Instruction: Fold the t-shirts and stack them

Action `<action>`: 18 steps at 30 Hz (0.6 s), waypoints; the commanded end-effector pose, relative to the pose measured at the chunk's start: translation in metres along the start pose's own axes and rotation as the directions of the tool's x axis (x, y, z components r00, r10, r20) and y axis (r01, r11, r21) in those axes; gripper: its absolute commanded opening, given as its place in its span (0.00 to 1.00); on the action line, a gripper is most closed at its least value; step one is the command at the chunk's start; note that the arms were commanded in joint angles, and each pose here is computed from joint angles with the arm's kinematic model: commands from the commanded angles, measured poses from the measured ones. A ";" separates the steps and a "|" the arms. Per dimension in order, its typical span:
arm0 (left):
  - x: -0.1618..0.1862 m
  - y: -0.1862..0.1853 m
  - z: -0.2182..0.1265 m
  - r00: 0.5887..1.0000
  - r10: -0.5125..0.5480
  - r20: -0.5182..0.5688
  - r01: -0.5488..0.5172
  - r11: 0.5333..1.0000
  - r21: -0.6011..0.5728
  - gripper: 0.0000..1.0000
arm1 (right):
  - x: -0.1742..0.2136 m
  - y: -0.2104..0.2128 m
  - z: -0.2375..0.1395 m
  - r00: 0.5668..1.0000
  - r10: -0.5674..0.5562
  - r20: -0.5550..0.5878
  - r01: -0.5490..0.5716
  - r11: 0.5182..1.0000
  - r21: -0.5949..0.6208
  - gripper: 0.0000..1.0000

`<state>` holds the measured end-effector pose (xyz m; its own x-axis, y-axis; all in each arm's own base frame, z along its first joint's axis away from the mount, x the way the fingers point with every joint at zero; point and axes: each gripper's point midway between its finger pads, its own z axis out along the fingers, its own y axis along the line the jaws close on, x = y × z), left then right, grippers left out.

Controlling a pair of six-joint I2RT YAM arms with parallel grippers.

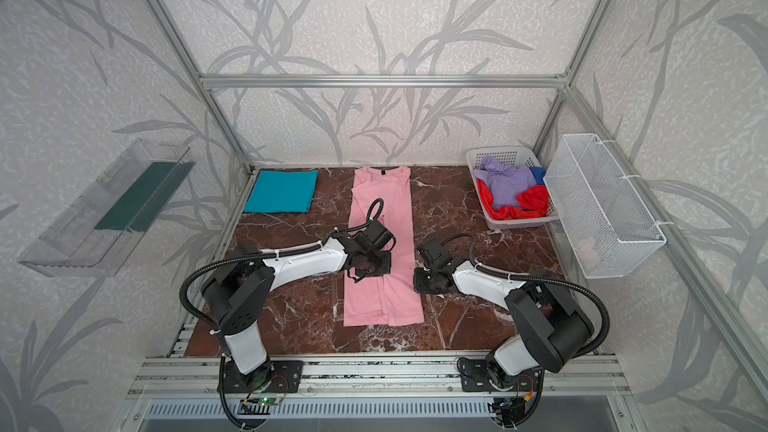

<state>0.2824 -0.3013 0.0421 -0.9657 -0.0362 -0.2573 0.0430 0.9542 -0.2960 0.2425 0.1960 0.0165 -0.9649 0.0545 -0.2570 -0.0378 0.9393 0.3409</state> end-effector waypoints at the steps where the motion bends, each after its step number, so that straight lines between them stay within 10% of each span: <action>1: 0.009 0.008 0.007 0.999 -0.021 -0.026 0.020 0.999 -0.026 0.07 | 0.029 -0.031 0.006 0.996 0.042 -0.082 -0.033 0.993 0.111 0.22; 7: 0.004 0.004 -0.002 1.000 -0.007 -0.027 0.006 1.000 -0.024 0.34 | 0.020 -0.022 -0.004 0.997 0.032 -0.073 -0.025 0.995 0.098 0.27; 18: -0.054 0.013 -0.015 0.996 -0.037 0.081 0.037 0.999 -0.003 0.30 | -0.036 0.016 -0.028 0.997 -0.062 0.036 0.060 0.997 0.042 0.32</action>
<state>0.3121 -0.2810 0.0561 -0.9576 -0.0840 -0.2754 -0.0022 0.9586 -0.2846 0.2546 0.1964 0.0469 -0.9593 0.0344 -0.2802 -0.0552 0.9506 0.3056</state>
